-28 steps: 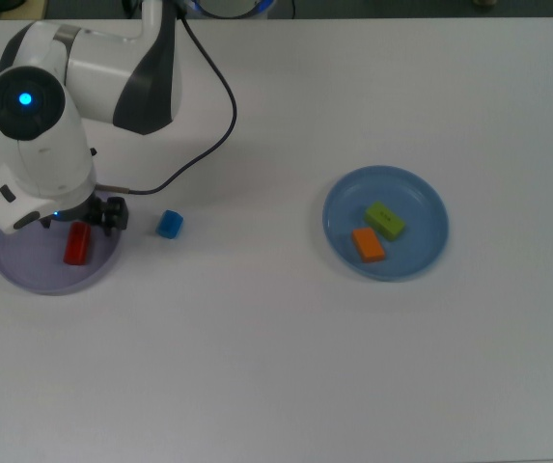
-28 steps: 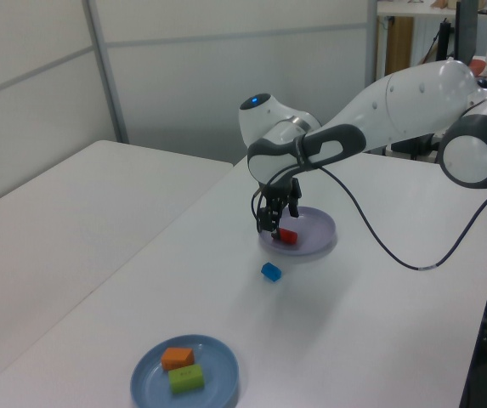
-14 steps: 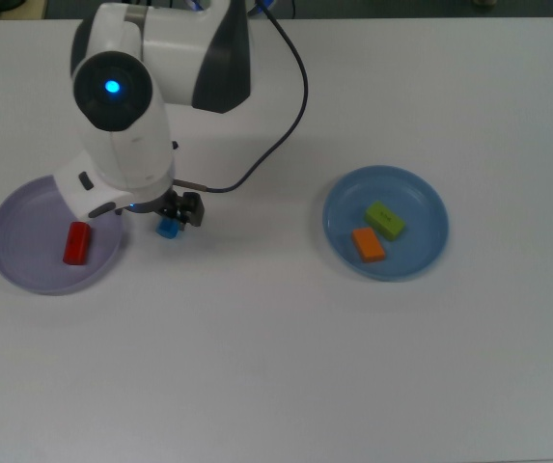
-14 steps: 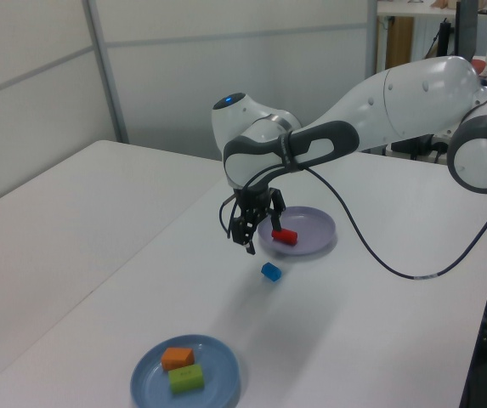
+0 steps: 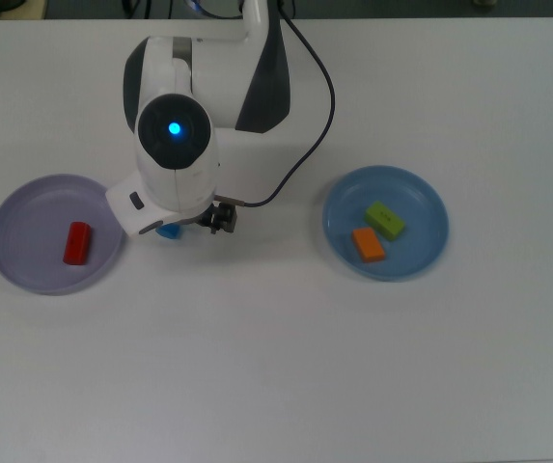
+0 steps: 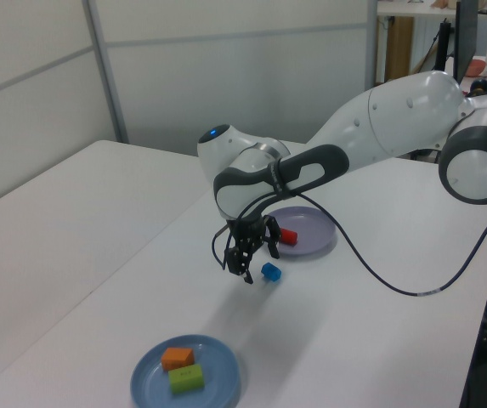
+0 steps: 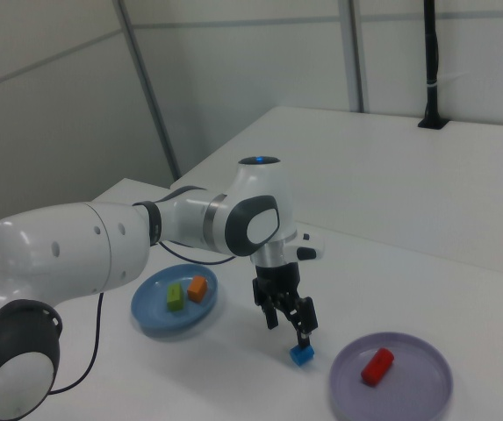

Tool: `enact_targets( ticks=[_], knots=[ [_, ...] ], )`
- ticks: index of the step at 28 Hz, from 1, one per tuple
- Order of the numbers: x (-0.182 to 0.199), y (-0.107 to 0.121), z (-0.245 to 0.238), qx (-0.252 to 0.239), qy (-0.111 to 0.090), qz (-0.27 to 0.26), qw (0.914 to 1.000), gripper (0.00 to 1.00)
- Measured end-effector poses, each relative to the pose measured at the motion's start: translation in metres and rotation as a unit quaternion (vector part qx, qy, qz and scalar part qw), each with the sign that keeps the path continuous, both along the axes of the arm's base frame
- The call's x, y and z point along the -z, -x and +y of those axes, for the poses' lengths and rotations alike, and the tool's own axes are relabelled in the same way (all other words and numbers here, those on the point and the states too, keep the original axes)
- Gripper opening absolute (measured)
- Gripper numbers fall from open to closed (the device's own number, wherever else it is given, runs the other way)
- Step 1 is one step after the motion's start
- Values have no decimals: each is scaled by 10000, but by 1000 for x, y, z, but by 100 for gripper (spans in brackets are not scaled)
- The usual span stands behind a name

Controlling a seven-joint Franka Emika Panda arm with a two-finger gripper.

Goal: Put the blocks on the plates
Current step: 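Lower the gripper onto the blue block and grasp it, then place the blue block on the lavender plate beside the red block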

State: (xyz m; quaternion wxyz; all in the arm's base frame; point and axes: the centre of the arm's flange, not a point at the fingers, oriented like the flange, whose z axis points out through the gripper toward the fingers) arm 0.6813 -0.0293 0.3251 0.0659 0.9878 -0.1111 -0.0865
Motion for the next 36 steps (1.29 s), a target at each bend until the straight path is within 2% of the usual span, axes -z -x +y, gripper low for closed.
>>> enact_targets(
  ticks=[4,7,10,11,12,18,23,27,32,36],
  knots=[
    [14,0,-5,-47,124,103,9999,99],
    [19,0,-11,-51,205,135,9997,91],
    [21,0,-14,-59,249,123,9996,89],
    [21,0,-15,-65,263,117,9996,85],
    [21,0,-15,-70,273,118,9995,76],
    [21,-2,-14,-90,279,66,9996,53],
    [19,-4,-13,-100,281,15,9996,37],
    [13,-7,-14,-101,283,-100,9995,37],
    [-22,-18,-24,-22,312,-462,9984,37],
    [-47,-18,-48,143,341,-658,9971,37]
  ],
)
